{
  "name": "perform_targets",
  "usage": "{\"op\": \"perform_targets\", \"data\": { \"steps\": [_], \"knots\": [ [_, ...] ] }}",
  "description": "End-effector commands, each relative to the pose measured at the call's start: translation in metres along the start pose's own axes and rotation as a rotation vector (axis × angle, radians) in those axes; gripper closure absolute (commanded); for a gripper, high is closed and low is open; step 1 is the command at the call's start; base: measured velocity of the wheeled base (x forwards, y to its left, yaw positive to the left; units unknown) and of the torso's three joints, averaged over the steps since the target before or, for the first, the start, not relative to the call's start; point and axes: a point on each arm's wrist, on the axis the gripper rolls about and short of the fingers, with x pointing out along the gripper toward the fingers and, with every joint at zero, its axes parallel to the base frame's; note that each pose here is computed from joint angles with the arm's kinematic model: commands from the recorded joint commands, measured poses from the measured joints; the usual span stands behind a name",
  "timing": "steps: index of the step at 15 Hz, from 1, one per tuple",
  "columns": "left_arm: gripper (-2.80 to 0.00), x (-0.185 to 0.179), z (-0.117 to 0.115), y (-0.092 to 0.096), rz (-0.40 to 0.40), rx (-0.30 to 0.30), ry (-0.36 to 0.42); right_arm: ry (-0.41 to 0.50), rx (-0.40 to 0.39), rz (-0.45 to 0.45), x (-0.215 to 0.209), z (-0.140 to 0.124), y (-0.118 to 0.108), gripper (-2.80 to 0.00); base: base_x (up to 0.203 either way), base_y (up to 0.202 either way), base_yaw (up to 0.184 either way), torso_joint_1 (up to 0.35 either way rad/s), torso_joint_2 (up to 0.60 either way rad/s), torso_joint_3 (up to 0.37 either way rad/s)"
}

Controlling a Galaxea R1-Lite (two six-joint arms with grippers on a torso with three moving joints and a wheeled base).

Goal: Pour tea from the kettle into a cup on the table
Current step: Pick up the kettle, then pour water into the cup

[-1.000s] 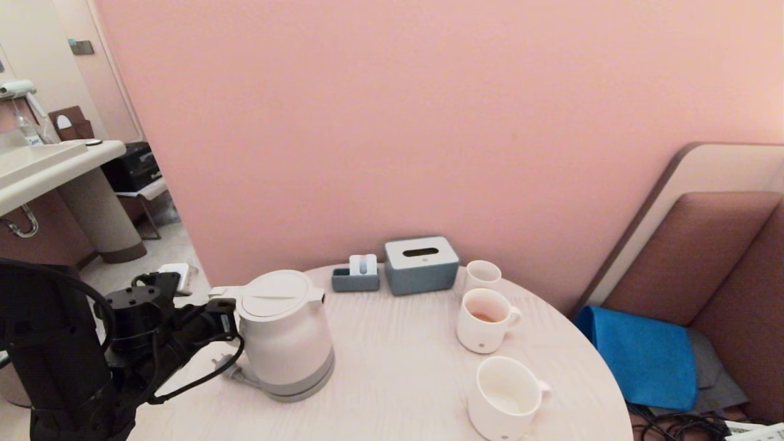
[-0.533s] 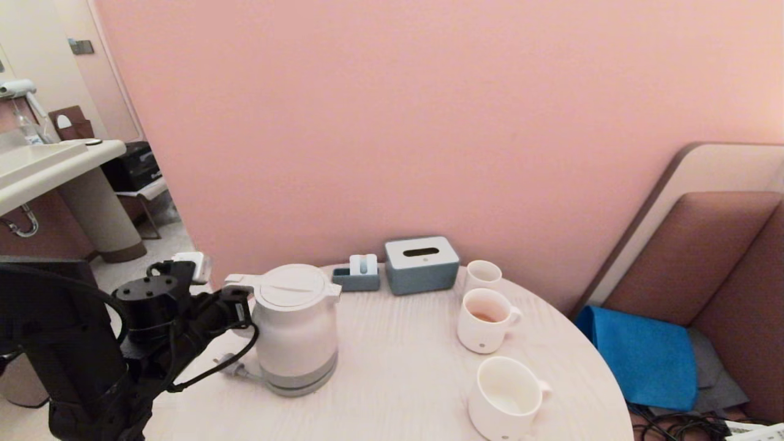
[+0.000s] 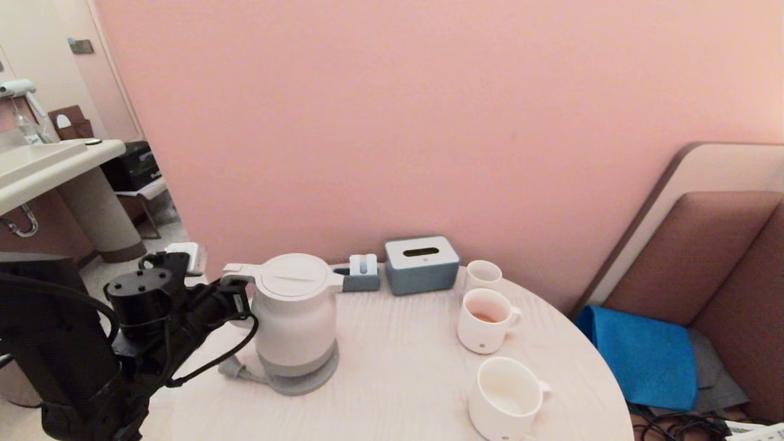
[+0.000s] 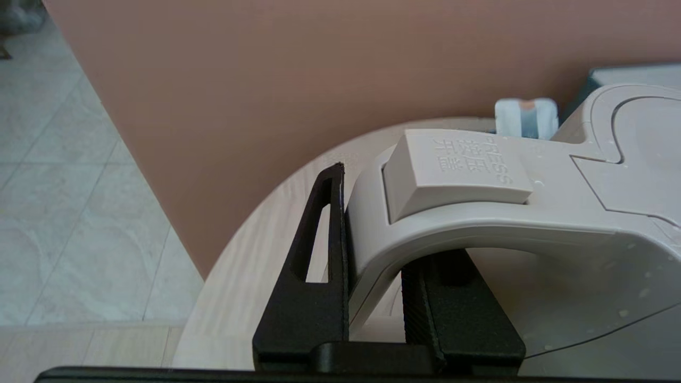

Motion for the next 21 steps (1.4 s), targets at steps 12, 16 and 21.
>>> {"op": "perform_targets", "data": {
  "steps": [12,16,21],
  "knots": [
    [0.0,-0.042,0.071,-0.077,-0.137,0.021,-0.037,0.002,0.0,0.0,0.0,0.0,0.0,0.0,0.0,0.0,0.0,0.0,0.0,0.0],
    [0.0,-0.048,0.077,-0.109,-0.161,0.044,-0.024,0.002,0.0,0.0,0.0,0.0,0.0,0.0,0.0,0.0,0.0,0.0,0.0,0.0],
    [0.0,-0.057,0.061,-0.148,-0.238,0.091,0.022,0.002,0.0,0.0,0.0,0.0,0.0,0.0,0.0,0.0,0.0,0.0,0.0,0.0]
  ]
}}
